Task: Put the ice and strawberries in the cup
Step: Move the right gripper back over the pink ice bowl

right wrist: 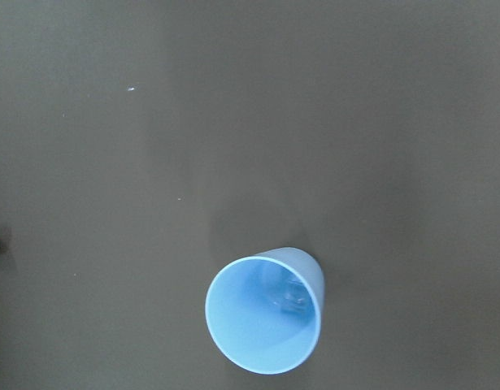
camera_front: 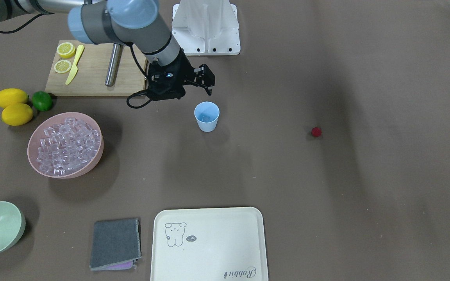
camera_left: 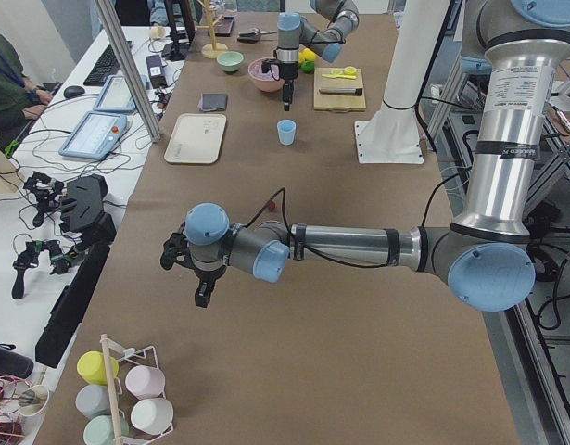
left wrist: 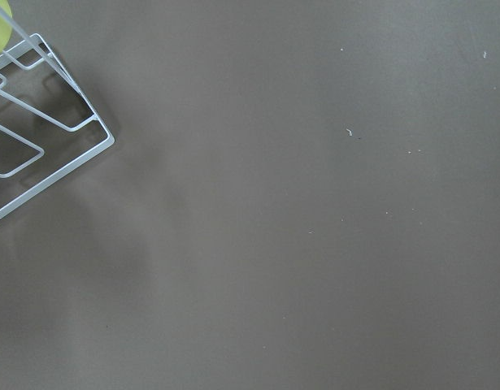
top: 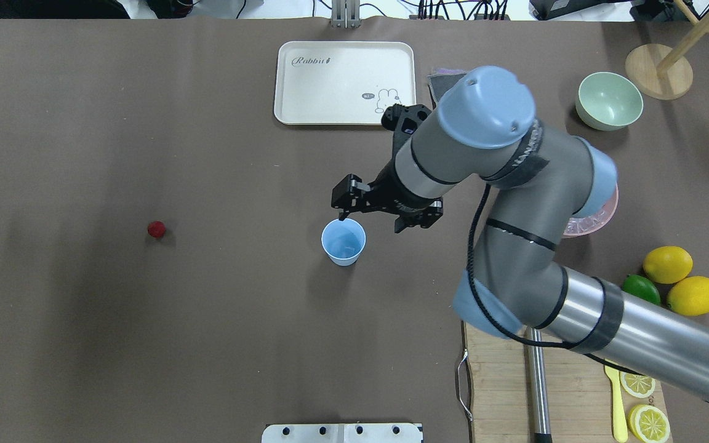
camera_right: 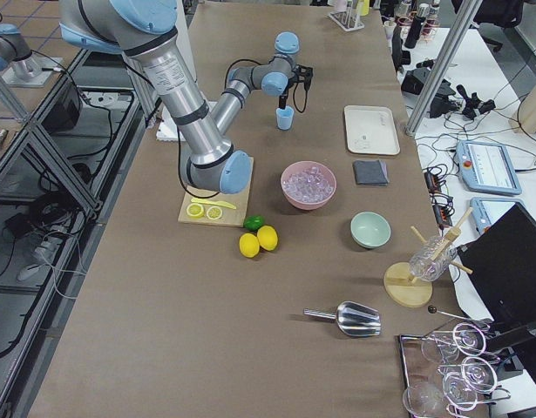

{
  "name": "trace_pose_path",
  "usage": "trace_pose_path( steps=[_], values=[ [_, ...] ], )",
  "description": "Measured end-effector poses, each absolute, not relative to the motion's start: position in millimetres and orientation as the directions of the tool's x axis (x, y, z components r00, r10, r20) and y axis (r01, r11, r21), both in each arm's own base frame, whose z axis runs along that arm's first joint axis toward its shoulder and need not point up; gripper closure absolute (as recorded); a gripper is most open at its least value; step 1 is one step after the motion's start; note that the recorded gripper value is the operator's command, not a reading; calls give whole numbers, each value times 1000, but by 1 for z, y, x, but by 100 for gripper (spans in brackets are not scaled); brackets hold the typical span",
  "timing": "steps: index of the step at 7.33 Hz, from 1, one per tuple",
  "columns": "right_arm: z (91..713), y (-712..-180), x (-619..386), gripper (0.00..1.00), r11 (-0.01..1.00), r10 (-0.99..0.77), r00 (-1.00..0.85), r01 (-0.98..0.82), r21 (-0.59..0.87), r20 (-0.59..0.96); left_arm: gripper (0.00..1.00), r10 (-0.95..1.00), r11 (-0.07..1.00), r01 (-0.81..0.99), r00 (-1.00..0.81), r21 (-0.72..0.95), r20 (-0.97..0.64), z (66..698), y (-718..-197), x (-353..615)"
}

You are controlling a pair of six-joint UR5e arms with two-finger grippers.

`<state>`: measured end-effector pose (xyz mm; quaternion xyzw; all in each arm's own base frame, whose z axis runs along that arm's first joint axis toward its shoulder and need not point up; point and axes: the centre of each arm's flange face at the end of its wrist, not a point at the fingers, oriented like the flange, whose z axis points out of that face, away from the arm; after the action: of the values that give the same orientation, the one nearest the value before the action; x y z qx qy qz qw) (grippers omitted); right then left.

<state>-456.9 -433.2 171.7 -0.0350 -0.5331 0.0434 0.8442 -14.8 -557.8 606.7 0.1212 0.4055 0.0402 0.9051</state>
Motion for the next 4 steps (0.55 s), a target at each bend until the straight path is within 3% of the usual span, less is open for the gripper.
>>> trace_pose_path(
  steps=[4],
  values=[
    [251, -479, -353, 1, 998, 39, 448, 22, -55, 893, 2, 176, 965, 28, 667, 260, -724, 602, -561, -15]
  ],
)
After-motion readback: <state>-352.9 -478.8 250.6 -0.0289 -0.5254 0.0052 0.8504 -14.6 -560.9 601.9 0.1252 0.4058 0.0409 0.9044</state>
